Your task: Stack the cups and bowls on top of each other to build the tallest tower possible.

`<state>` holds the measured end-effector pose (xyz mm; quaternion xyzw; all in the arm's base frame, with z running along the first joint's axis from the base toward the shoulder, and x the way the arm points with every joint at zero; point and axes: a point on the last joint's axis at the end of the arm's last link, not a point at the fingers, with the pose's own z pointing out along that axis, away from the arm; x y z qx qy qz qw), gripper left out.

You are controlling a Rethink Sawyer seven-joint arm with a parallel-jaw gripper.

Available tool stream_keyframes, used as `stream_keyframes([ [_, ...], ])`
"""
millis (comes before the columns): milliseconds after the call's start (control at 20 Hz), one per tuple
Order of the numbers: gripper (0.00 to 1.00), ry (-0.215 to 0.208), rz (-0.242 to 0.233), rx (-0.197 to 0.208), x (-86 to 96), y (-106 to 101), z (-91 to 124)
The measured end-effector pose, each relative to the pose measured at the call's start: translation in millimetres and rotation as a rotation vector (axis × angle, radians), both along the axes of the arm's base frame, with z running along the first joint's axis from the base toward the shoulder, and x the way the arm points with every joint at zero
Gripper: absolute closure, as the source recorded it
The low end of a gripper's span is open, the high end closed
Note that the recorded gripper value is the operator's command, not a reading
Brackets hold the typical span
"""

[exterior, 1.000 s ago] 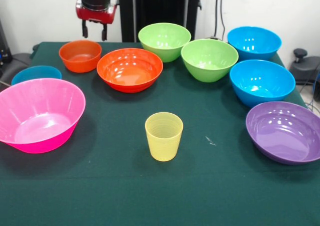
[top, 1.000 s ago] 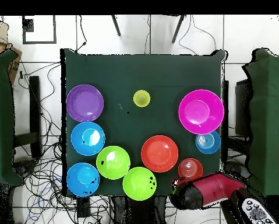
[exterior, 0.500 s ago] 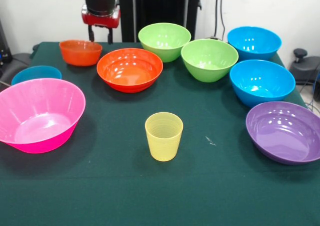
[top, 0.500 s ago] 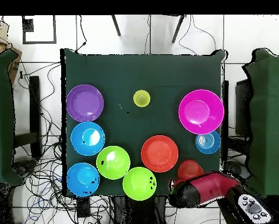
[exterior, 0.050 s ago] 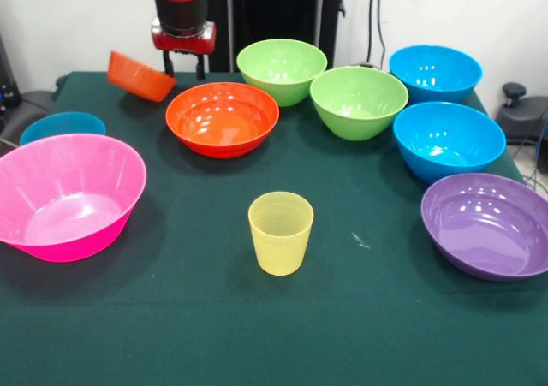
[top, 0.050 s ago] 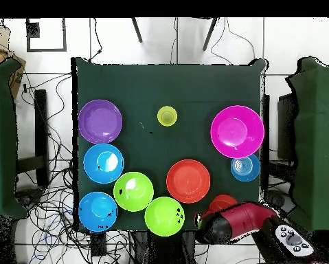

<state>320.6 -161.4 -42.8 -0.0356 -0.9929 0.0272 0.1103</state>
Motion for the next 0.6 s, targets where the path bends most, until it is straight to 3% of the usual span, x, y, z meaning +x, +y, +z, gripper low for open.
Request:
stream_keyframes([
  [600, 0.00, 0.000, 0.011, 0.000, 1.9, 3.4, 0.0],
])
